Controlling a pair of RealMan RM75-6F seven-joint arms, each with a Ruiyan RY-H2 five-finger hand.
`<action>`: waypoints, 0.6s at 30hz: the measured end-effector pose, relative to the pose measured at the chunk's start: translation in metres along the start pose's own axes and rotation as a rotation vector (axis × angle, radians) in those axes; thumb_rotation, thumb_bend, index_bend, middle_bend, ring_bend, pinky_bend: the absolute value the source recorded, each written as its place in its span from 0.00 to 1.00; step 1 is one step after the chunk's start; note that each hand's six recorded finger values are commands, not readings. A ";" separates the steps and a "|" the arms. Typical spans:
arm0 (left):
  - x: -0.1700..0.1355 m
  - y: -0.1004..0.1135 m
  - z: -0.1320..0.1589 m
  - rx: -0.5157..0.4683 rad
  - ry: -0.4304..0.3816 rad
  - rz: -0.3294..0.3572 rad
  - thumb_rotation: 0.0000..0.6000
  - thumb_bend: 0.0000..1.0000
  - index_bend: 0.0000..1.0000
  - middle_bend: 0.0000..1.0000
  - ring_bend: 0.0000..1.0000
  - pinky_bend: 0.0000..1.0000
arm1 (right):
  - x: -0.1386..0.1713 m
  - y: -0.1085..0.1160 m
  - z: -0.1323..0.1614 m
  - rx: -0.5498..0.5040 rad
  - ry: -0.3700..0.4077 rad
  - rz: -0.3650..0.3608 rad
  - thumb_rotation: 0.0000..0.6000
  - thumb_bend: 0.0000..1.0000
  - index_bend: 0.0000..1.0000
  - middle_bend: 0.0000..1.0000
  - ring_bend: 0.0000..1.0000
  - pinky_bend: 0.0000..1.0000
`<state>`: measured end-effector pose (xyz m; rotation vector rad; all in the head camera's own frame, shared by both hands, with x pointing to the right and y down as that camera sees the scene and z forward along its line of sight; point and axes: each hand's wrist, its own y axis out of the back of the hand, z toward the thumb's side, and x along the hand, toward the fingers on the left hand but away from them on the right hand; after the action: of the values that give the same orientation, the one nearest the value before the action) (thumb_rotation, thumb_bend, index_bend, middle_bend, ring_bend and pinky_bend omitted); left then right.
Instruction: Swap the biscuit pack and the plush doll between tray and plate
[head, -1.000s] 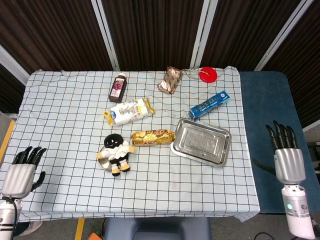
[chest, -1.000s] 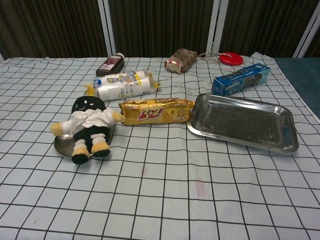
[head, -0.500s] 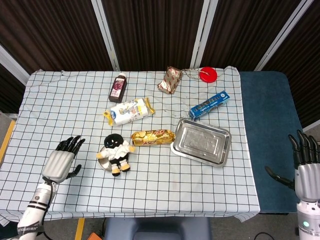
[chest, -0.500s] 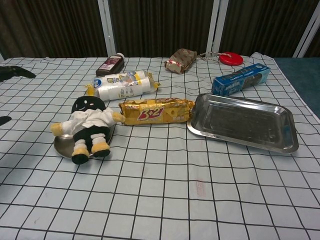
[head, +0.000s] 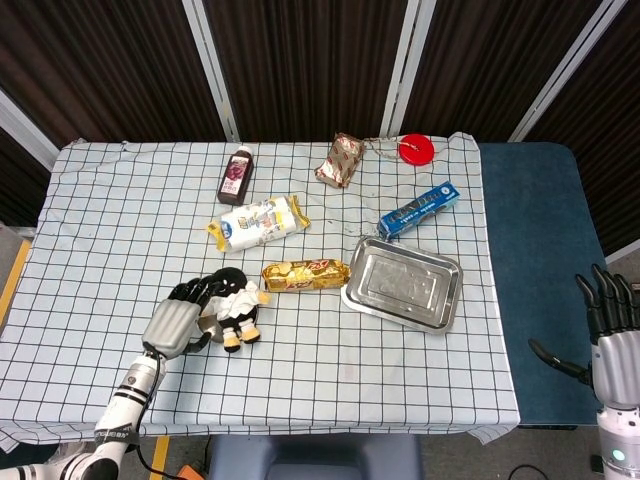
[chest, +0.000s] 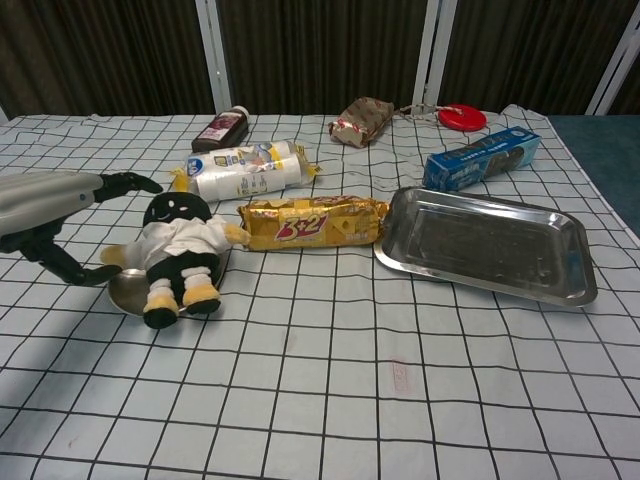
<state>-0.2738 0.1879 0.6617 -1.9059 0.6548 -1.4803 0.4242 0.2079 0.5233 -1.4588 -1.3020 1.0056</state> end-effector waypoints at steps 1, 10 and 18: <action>0.001 0.000 0.001 -0.001 0.002 0.000 1.00 0.36 0.00 0.00 0.00 0.12 | 0.000 0.000 0.000 -0.002 0.000 -0.001 1.00 0.02 0.00 0.00 0.00 0.00; 0.015 -0.009 0.017 0.017 -0.006 0.002 1.00 0.36 0.00 0.00 0.00 0.12 | 0.000 0.002 0.000 -0.015 0.007 -0.006 1.00 0.02 0.00 0.00 0.00 0.00; 0.030 -0.025 0.017 0.029 -0.002 -0.010 1.00 0.36 0.00 0.00 0.00 0.11 | -0.003 0.002 -0.001 -0.032 0.010 0.001 1.00 0.02 0.00 0.00 0.00 0.00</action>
<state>-0.2499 0.1864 0.6975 -1.8907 0.6203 -1.4857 0.4249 0.2052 0.5217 -1.4871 -1.3157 0.9816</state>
